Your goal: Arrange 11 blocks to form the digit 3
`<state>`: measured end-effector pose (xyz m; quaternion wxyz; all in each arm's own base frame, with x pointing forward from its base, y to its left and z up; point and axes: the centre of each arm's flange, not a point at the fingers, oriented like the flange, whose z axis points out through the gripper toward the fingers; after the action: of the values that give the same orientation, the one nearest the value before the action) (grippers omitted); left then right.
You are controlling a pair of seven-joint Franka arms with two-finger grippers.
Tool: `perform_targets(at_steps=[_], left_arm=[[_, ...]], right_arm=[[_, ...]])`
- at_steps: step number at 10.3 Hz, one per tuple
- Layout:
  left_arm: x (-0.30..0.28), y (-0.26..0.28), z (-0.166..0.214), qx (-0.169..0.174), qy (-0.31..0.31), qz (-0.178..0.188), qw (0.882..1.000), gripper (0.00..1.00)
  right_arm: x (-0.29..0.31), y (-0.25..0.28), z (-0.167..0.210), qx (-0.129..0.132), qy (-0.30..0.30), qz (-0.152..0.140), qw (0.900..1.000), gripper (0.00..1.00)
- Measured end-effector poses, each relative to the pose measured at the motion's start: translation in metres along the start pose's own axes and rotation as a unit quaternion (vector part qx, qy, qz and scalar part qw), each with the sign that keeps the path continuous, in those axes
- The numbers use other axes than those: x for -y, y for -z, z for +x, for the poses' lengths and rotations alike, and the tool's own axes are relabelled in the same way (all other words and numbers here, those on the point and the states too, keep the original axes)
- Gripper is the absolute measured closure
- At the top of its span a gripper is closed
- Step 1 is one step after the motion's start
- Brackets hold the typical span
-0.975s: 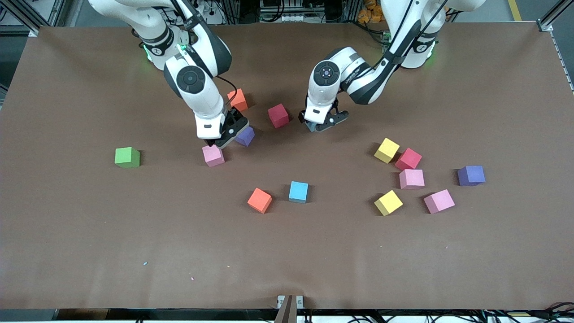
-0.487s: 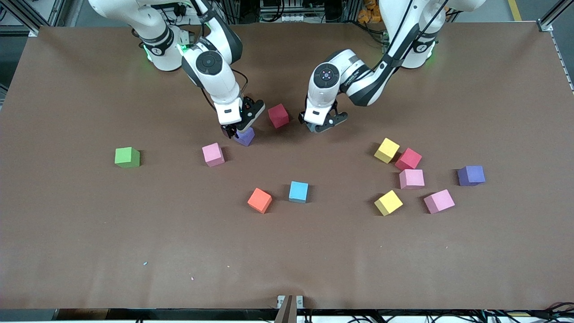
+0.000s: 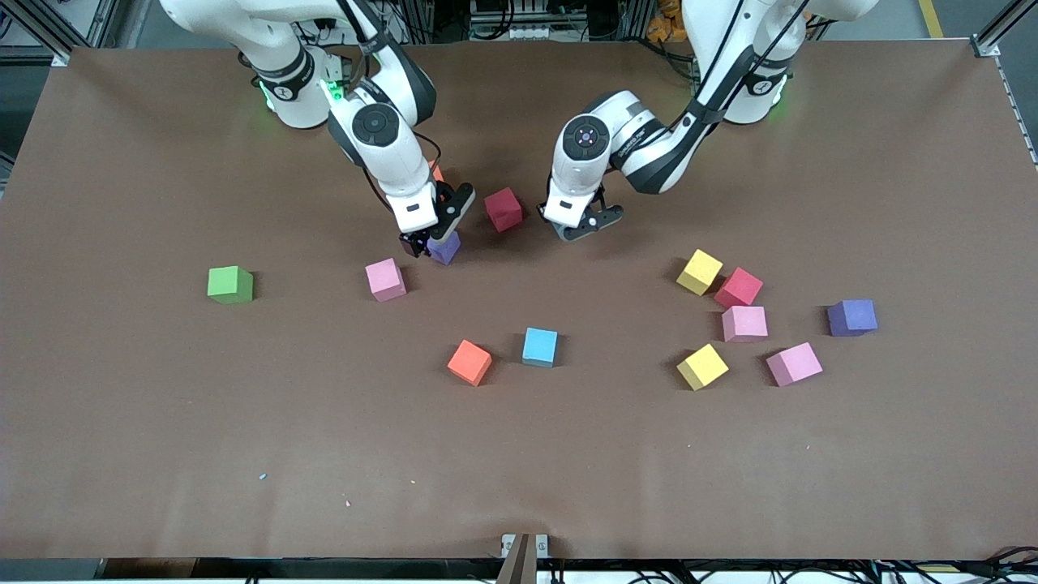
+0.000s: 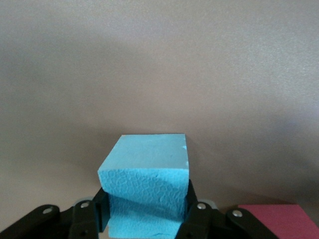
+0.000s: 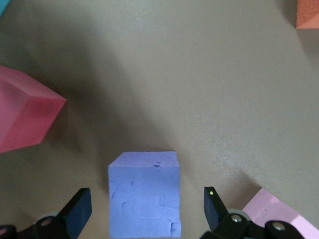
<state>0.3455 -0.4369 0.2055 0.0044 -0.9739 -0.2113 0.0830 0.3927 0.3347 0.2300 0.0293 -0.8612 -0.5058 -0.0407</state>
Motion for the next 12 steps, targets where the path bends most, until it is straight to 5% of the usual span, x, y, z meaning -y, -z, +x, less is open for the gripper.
perform_targets(at_steps=[6,12], left_arm=[[-0.009,0.004,-0.021,-0.014,-0.132,0.024,0.991,0.47],[-0.02,0.016,-0.038,-0.005,-0.192,0.055,0.98,0.47]], right_arm=[[0.001,-0.016,-0.004,0.01,0.006,0.006,1.0,0.0],[0.003,-0.03,-0.006,0.014,0.008,0.008,1.0,0.06]])
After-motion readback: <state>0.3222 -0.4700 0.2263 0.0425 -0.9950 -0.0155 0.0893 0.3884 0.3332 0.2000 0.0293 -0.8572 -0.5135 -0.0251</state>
